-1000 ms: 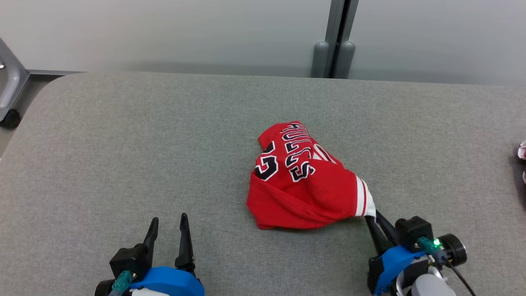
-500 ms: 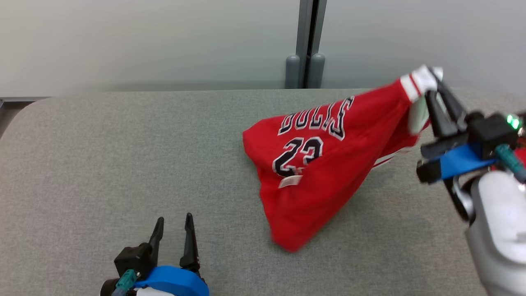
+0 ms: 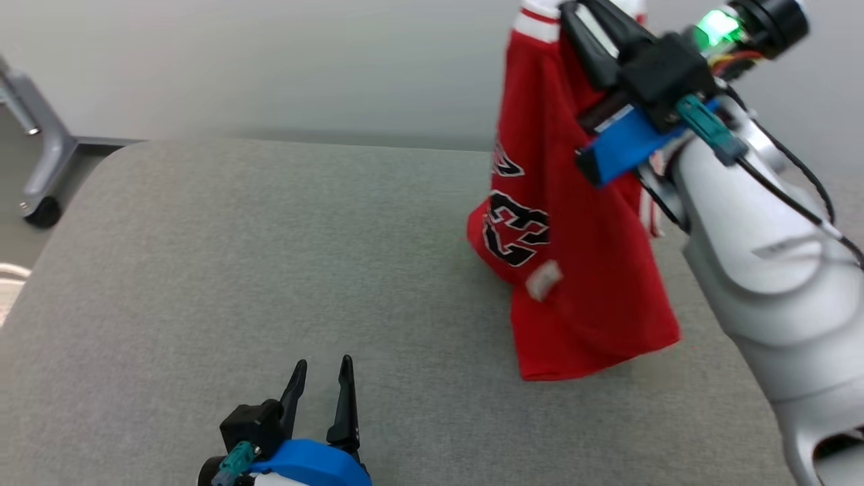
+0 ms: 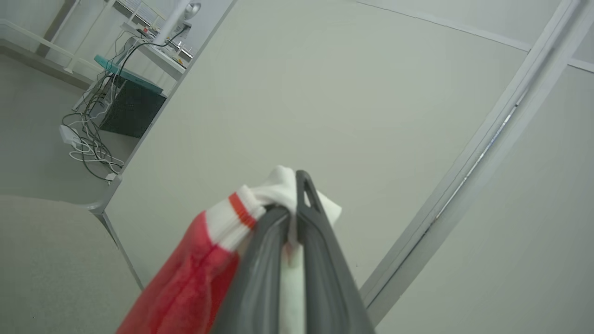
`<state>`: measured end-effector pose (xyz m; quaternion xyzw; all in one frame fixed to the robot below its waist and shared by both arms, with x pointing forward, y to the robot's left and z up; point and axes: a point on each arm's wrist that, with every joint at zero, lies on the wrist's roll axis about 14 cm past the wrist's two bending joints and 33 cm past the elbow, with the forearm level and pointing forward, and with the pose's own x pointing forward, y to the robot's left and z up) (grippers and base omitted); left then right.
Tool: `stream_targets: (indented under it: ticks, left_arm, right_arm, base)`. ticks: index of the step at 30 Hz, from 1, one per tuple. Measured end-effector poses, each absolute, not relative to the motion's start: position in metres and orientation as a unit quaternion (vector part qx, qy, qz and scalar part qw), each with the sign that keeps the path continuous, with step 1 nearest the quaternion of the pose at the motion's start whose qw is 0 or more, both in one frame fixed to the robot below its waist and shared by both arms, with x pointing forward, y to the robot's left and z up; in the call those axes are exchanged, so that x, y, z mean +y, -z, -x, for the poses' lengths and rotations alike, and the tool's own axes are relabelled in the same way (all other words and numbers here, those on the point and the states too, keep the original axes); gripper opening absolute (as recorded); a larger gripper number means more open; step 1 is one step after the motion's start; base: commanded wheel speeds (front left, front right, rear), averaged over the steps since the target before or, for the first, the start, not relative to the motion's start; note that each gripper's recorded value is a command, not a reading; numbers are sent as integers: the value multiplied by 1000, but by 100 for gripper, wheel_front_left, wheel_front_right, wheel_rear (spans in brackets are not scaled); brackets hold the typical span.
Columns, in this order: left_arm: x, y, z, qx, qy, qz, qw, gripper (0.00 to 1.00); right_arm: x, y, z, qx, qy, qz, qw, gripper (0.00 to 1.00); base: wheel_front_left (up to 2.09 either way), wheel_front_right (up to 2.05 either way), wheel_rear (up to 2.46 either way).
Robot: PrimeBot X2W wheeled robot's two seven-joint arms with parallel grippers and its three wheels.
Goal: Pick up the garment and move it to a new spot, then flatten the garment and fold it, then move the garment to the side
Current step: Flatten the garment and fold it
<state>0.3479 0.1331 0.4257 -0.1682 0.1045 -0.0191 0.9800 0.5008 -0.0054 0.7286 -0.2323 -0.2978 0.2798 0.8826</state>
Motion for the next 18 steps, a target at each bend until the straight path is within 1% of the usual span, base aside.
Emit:
stream_targets:
  ticks: [3, 5, 7, 10, 12, 15, 18]
  left_arm:
    - [140, -423, -343, 108, 6, 170, 980, 100]
    - [144, -422, -339, 109, -2, 170, 979, 100]
    - [149, -421, -337, 109, -10, 170, 979, 100]
    - [152, -418, -334, 112, -15, 171, 979, 100]
    - [150, -418, -337, 113, -11, 167, 979, 100]
    - [143, -416, -341, 117, 1, 163, 980, 100]
    - [134, -415, -349, 121, 18, 159, 980, 100]
  right_arm:
    - [27, -747, -502, -313, -299, 210, 877, 0]
    - [34, -763, -507, -322, -293, 193, 879, 0]
    - [31, -775, -512, -328, -280, 182, 884, 0]
    - [11, -766, -525, -305, -252, 187, 899, 0]
    - [-12, -742, -538, -269, -230, 194, 915, 0]
    - [-74, -681, -556, -181, -179, 214, 943, 0]
    - [-133, -613, -556, -89, -137, 230, 959, 0]
  base:
    - [0, 0, 0]
    - [0, 0, 0]
    - [0, 0, 0]
    - [0, 0, 0]
    - [0, 0, 0]
    - [0, 0, 0]
    - [0, 0, 0]
